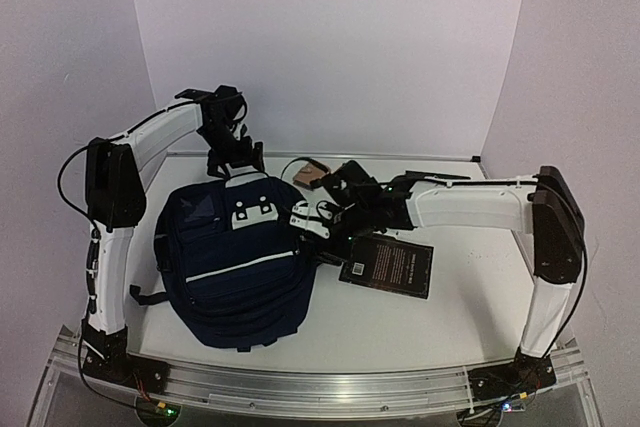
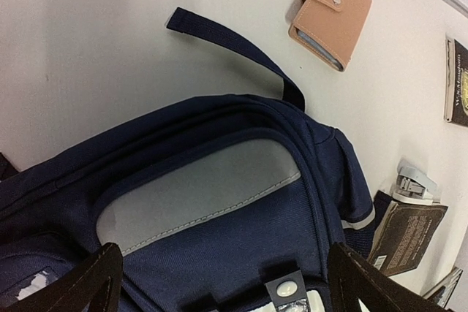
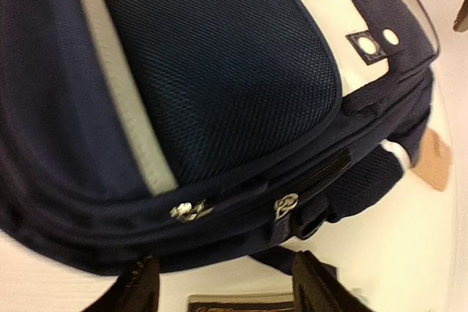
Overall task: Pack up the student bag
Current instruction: Unzip the student bag at the center of the board.
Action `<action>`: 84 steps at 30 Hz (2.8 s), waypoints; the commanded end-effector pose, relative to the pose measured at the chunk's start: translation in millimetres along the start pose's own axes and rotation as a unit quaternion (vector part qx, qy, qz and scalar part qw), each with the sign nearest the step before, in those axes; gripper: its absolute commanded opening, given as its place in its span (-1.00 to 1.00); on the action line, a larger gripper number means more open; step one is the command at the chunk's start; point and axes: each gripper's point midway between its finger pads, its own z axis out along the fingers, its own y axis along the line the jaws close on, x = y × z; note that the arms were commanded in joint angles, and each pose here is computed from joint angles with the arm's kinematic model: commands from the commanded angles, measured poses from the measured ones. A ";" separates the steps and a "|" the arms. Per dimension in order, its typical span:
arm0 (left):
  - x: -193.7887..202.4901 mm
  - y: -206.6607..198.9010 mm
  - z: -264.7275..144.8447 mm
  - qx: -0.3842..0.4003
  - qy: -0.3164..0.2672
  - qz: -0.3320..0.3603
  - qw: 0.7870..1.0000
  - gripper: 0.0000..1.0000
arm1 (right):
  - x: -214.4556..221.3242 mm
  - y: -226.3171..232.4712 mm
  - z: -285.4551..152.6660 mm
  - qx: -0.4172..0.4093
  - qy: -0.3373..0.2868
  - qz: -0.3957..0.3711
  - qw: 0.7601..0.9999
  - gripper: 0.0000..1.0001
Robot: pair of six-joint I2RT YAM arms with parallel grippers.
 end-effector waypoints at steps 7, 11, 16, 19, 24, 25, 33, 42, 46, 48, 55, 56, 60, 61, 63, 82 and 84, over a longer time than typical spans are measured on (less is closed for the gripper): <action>-4.0 -13.5 -22.6 0.033 -0.016 0.020 0.999 0.97 | -18.2 -41.7 -50.7 -0.197 -0.099 0.122 0.968 0.44; -3.6 -17.0 -24.8 0.042 -0.015 0.021 0.999 0.98 | -21.0 -39.4 -42.1 -0.225 -0.109 0.115 0.961 0.27; -2.3 -17.8 -26.2 0.045 -0.013 0.019 0.999 0.98 | -16.7 -33.0 -23.5 -0.251 -0.112 0.101 0.956 0.08; -1.7 -17.4 -26.6 0.044 -0.012 0.018 0.999 0.98 | -11.4 -33.4 -8.7 -0.255 -0.103 0.100 0.956 0.03; -2.3 -18.0 -28.1 0.045 -0.014 0.015 0.999 0.98 | 4.2 -33.8 16.8 -0.251 -0.081 0.092 0.960 0.00; -2.1 -19.0 -28.1 0.047 -0.014 0.016 0.999 0.98 | 6.6 -33.5 21.0 -0.251 -0.078 0.092 0.960 0.00; -1.1 -26.9 -28.2 0.064 -0.016 0.024 0.998 0.98 | 18.0 -29.4 43.5 -0.248 -0.056 0.080 0.964 -0.06; -1.8 -28.5 -25.6 0.067 -0.016 0.022 0.997 0.97 | 29.6 -20.7 55.1 -0.207 -0.010 0.044 0.977 -0.51; 8.9 -33.8 -27.5 0.080 0.001 0.036 0.996 0.90 | 25.3 -27.1 46.4 -0.191 -0.010 0.048 0.980 -0.78; 23.7 -40.8 -31.6 0.095 0.020 0.052 0.994 0.83 | 20.4 -31.1 37.0 -0.183 -0.014 0.051 0.982 -0.93; 80.9 -66.2 -55.3 0.174 0.052 0.103 0.978 0.63 | 2.1 -39.4 2.8 -0.179 -0.045 0.081 0.979 -1.00; 87.1 -67.7 -57.0 0.185 0.055 0.107 0.975 0.60 | 1.4 -38.9 -1.0 -0.180 -0.047 0.083 0.979 -1.00; 104.1 -75.4 -65.4 0.219 0.059 0.133 0.965 0.51 | 3.3 -33.4 -9.2 -0.189 -0.049 0.096 0.976 -1.00; 106.5 -77.2 -66.6 0.224 0.057 0.141 0.963 0.50 | 3.7 -31.8 -9.4 -0.193 -0.049 0.101 0.975 -1.00; 110.1 -78.9 -61.1 0.228 0.060 0.154 0.959 0.49 | 2.5 -30.7 -8.7 -0.199 -0.051 0.111 0.972 -1.00; 155.1 -92.6 -29.4 0.319 0.097 0.303 0.893 0.44 | -3.1 -36.8 -6.3 -0.238 -0.063 0.207 0.947 -1.00; 161.2 -90.9 -29.9 0.322 0.100 0.306 0.891 0.42 | -3.7 -36.9 -7.2 -0.243 -0.065 0.214 0.944 -1.00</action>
